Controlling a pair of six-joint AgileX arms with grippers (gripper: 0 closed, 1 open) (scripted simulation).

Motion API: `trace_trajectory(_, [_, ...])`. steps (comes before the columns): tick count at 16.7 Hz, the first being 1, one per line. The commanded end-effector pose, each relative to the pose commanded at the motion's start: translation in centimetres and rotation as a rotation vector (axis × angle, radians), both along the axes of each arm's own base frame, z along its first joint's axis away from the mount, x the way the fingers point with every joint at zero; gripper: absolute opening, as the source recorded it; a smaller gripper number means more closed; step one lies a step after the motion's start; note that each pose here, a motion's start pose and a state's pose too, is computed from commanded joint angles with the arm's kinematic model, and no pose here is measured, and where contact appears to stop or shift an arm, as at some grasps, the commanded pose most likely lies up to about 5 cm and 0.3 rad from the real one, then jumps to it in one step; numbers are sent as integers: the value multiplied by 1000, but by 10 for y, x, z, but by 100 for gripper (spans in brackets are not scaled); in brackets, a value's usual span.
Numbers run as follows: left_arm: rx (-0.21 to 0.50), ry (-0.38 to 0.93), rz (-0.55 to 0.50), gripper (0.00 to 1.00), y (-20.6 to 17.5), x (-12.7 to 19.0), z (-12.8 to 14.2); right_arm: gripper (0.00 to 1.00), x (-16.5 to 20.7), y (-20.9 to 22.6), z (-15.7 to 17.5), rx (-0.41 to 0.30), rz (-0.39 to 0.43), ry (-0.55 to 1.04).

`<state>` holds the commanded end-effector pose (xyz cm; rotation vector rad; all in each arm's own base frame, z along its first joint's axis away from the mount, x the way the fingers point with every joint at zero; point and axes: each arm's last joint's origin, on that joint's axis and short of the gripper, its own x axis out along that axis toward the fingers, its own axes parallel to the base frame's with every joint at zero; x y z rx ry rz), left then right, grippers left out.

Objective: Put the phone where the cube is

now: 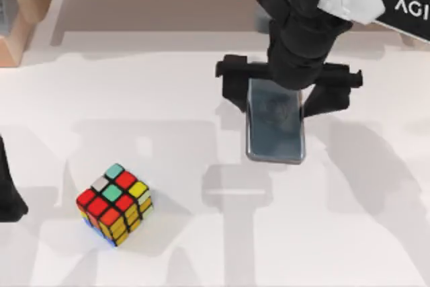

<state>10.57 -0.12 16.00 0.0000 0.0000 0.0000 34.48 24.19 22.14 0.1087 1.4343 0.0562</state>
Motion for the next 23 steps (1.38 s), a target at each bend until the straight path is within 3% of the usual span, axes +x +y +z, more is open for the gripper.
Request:
trace_trajectory(7, [0, 0, 0, 100, 0, 0, 0, 0, -66, 79, -40, -96, 22, 118])
trace_trajectory(16, [0, 0, 0, 100, 0, 0, 0, 0, -71, 83, -41, -100, 19, 122])
trace_trajectory(23, [0, 0, 0, 100, 0, 0, 0, 0, -73, 80, -24, -83, 9, 100])
